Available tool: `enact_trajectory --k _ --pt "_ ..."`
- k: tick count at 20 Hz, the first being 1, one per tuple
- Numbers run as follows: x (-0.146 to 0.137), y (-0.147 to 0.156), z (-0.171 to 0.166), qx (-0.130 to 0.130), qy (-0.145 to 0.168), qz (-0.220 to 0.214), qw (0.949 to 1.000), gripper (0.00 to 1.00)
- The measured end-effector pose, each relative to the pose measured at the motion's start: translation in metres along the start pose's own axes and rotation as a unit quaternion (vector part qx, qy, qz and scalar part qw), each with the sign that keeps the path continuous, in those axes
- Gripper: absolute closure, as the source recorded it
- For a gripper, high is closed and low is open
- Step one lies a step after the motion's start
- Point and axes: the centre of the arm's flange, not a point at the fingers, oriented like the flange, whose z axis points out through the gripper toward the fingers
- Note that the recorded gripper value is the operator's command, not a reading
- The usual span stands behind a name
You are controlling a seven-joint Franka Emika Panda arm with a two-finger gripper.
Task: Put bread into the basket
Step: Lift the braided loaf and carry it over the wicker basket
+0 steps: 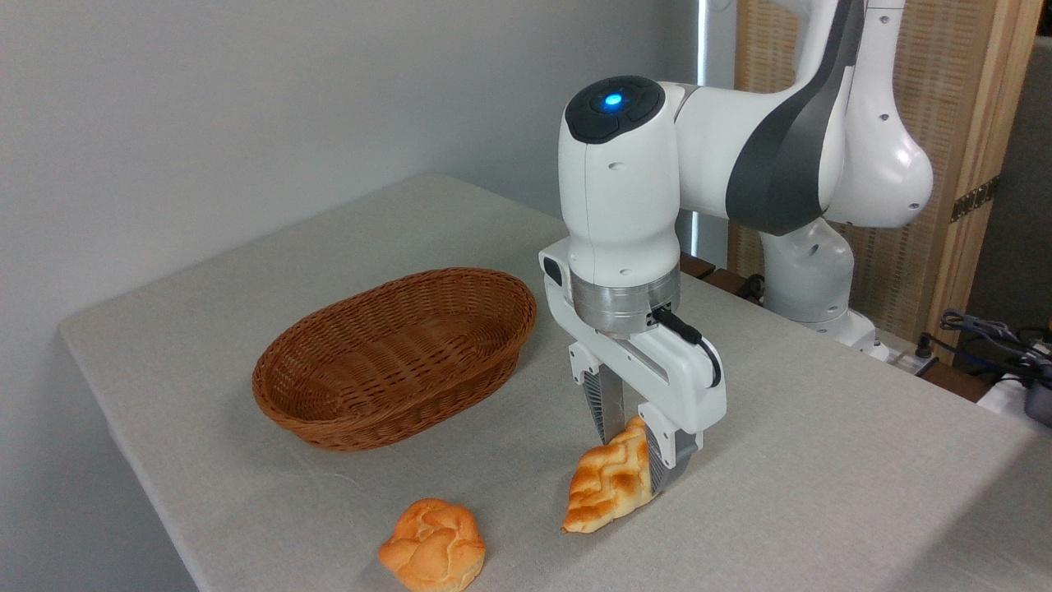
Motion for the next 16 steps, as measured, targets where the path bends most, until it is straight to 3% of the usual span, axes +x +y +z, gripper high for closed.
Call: enact_trajectory --k 11,13,16 --pt "0.006 -0.001 -0.007 0.004 0.009 0.000 1.0000 0.72" --pt "0.020 0.000 -0.022 0.002 0.021 -0.007 0.9997 0.71" --pt "0.056 0.003 -0.071 -0.017 0.039 -0.032 0.9986 0.71"
